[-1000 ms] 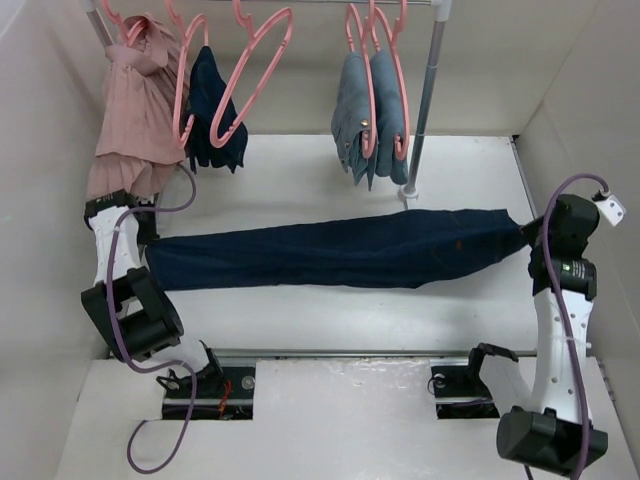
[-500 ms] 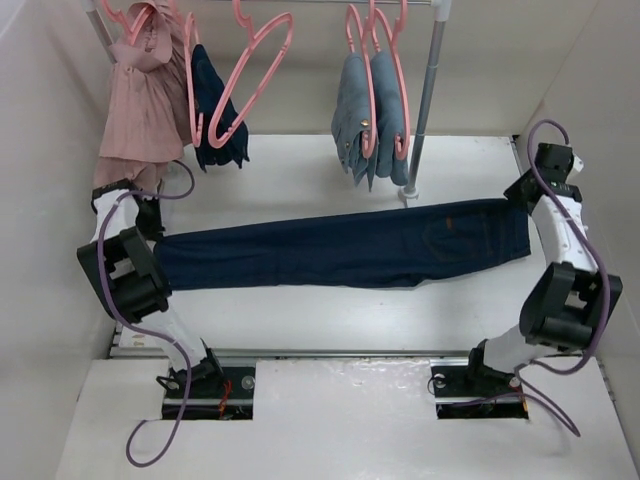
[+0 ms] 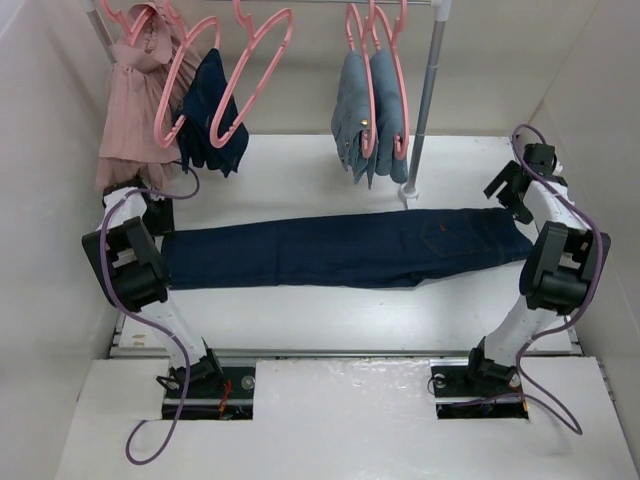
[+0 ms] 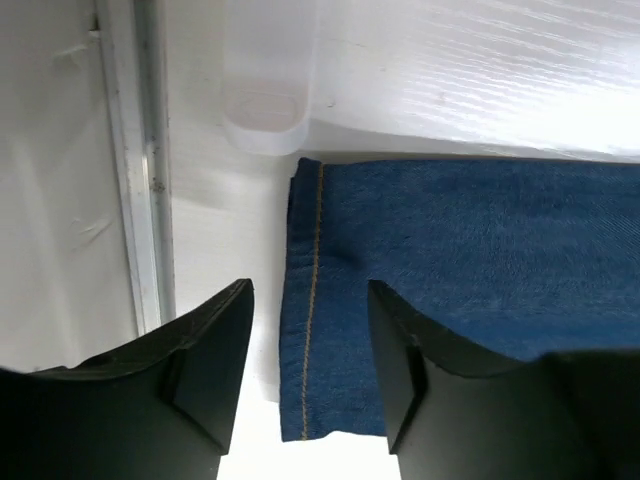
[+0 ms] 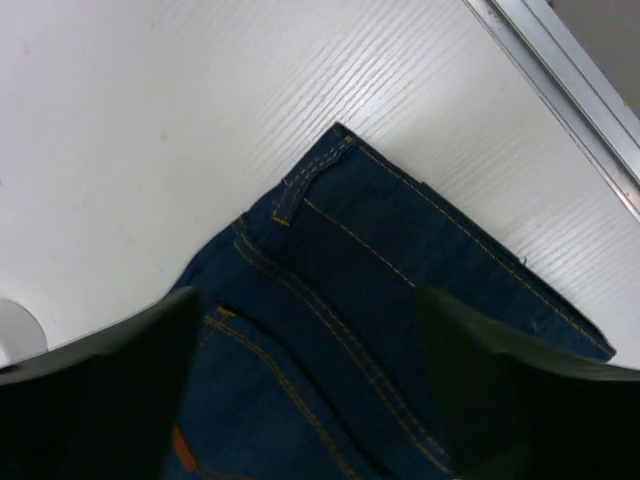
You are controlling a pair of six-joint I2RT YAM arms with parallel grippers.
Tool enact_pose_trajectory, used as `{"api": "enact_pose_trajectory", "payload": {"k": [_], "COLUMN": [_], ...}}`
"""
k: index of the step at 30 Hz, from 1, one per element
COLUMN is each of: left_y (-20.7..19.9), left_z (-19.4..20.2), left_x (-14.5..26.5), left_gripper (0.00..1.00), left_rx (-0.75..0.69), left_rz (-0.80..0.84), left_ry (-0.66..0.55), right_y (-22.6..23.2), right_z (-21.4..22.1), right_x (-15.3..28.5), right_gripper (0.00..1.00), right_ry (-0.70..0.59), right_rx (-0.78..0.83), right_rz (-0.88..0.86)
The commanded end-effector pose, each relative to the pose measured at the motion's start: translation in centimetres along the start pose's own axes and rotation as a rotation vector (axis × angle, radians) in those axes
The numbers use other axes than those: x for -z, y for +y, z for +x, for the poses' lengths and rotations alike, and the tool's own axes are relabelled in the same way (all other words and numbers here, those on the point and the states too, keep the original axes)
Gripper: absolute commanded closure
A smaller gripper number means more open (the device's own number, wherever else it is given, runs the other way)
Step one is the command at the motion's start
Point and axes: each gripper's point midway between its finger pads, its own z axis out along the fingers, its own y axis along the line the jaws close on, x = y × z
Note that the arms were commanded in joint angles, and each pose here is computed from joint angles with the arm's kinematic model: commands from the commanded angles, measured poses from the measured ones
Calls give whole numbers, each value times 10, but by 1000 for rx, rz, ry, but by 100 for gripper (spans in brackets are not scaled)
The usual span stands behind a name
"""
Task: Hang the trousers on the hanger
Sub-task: Fold the trousers at the center of the board.
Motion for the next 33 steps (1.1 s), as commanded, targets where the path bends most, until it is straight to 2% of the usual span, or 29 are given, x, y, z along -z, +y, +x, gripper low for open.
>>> {"api": "enact_pose_trajectory", "payload": {"k": [1, 6, 10, 12, 18, 23, 25, 26, 30, 31, 33], "left_y": [12, 13, 11, 7, 0, -3, -3, -3, -3, -3, -2], "left_z": [-19, -18, 5, 21, 44, 52, 54, 58, 61, 61, 61], "left_x": [12, 22, 28, 23, 17, 11, 9, 7, 4, 4, 4], "left_gripper": [52, 50, 50, 50, 50, 50, 50, 50, 50, 50, 50], "left_rx": [13, 13, -5, -4, -21, -29, -29, -29, -39, -39, -48], "left_rz": [-48, -58, -73, -63, -41, -41, -40, -46, -63, -63, -62], "left_ry": [-54, -56, -19, 17, 64, 86, 88, 100, 104, 104, 104], "right_y": [2, -24, -56, -69, -81, -81, -84, -80, -86, -86, -91], "right_z": [-38, -31, -8, 15, 36, 51, 62, 59, 60, 60, 59], "right_x": [17, 63, 81, 72, 39, 7, -8, -10, -18, -18, -21], "right_gripper": [1, 0, 0, 0, 0, 0, 4, 7, 36, 52, 72], "right_ry": [-110, -144, -136, -89, -9, 67, 123, 122, 132, 132, 141], "right_rx": [20, -9, -215, -277, -401, -395, -381, -383, -404, -405, -400], "right_rz": [4, 73, 120, 117, 124, 144, 152, 136, 134, 134, 123]}}
